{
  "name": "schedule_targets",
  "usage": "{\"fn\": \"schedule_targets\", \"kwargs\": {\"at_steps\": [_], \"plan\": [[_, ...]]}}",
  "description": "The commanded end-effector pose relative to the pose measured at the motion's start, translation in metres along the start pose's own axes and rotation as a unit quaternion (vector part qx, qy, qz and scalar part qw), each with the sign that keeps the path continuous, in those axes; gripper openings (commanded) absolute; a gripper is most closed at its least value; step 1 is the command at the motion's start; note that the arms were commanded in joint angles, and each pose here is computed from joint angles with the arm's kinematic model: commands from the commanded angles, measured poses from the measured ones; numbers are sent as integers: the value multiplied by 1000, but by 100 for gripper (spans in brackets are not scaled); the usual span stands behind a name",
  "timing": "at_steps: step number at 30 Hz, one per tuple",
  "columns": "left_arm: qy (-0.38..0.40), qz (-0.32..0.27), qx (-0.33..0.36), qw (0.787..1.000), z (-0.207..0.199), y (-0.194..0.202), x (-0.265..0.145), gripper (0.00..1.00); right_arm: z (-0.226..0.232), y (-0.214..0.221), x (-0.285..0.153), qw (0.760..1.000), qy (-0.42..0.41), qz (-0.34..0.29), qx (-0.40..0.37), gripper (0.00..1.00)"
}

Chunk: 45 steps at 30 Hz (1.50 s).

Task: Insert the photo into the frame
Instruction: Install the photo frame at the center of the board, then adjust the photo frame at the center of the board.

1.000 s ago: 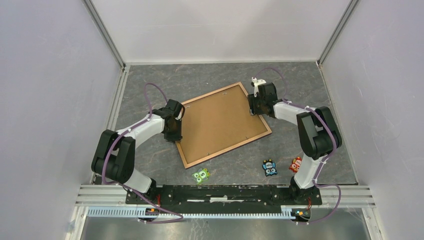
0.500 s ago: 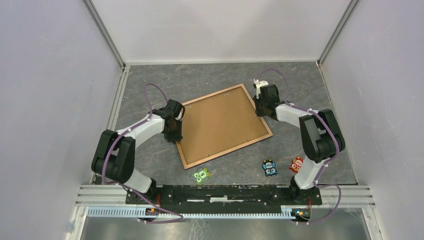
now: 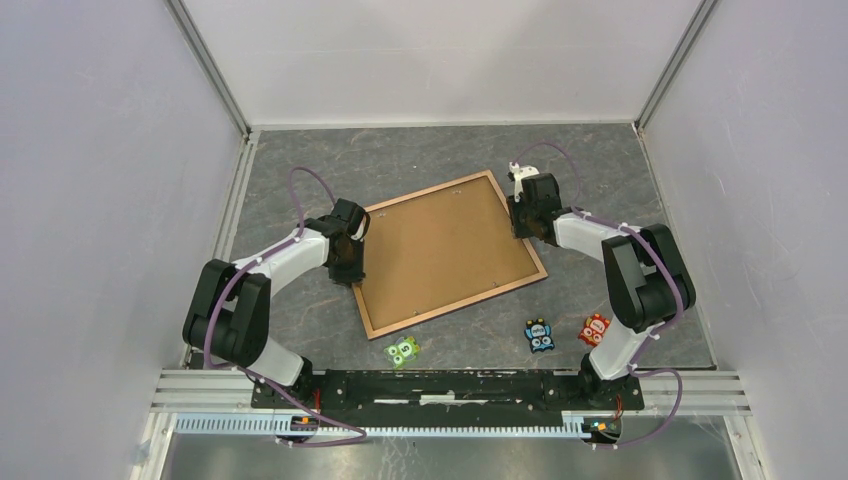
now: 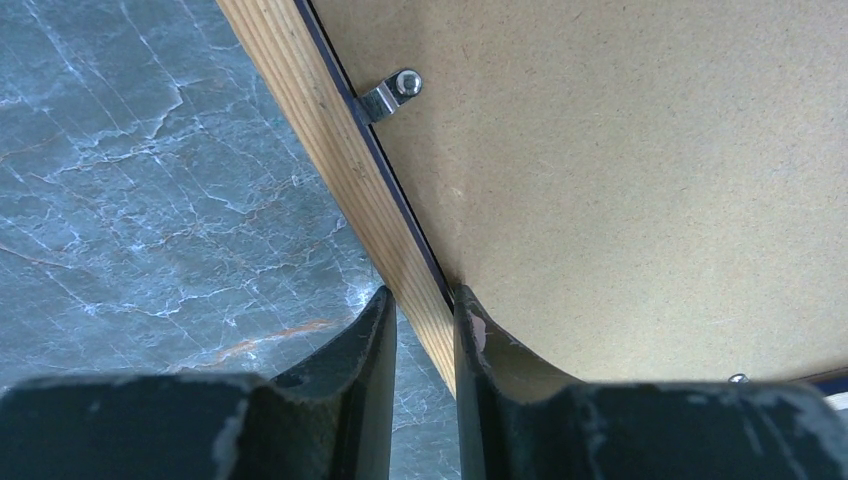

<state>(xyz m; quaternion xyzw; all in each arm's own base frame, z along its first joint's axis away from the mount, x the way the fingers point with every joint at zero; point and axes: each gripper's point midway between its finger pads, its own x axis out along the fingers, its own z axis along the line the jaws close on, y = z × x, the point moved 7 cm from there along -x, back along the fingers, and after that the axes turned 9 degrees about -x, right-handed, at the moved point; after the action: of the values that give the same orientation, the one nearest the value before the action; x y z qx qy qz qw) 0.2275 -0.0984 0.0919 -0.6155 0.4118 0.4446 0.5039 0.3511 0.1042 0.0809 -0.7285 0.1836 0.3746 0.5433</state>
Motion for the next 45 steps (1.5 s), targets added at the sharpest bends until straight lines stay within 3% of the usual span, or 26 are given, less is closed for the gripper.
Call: {"fn": "schedule_targets", "kwargs": {"at_steps": [1, 8, 14, 23, 27, 33, 39, 42, 45], "plan": [[32, -19, 19, 999, -9, -9, -9, 2, 0, 0, -4, 1000, 3, 7, -2, 35], [22, -23, 13, 999, -7, -10, -9, 2, -3, 3, -12, 999, 8, 22, -21, 41], [11, -40, 2, 999, -2, -13, -12, 2, -2, 3, -12, 999, 18, 24, -30, 13], [9, -38, -12, 999, -1, -20, -8, 2, 8, -1, -12, 999, -25, 8, -29, 2], [-4, -32, -85, 996, 16, -41, -1, 3, 21, -2, -13, 996, -81, -14, -20, 0], [19, 29, -167, 985, 15, -77, 28, 2, 23, -2, -10, 996, -88, -17, -15, 0], [-1, -15, -183, 983, 14, -123, 28, 3, 33, -3, -12, 990, -137, -39, -13, 0], [-17, -48, -176, 983, 15, -138, 13, 18, 35, -8, -17, 986, -146, -72, -15, 0], [-55, -94, -200, 974, 26, -136, -11, 57, 29, -8, -19, 990, -117, -78, -9, 0]]}}
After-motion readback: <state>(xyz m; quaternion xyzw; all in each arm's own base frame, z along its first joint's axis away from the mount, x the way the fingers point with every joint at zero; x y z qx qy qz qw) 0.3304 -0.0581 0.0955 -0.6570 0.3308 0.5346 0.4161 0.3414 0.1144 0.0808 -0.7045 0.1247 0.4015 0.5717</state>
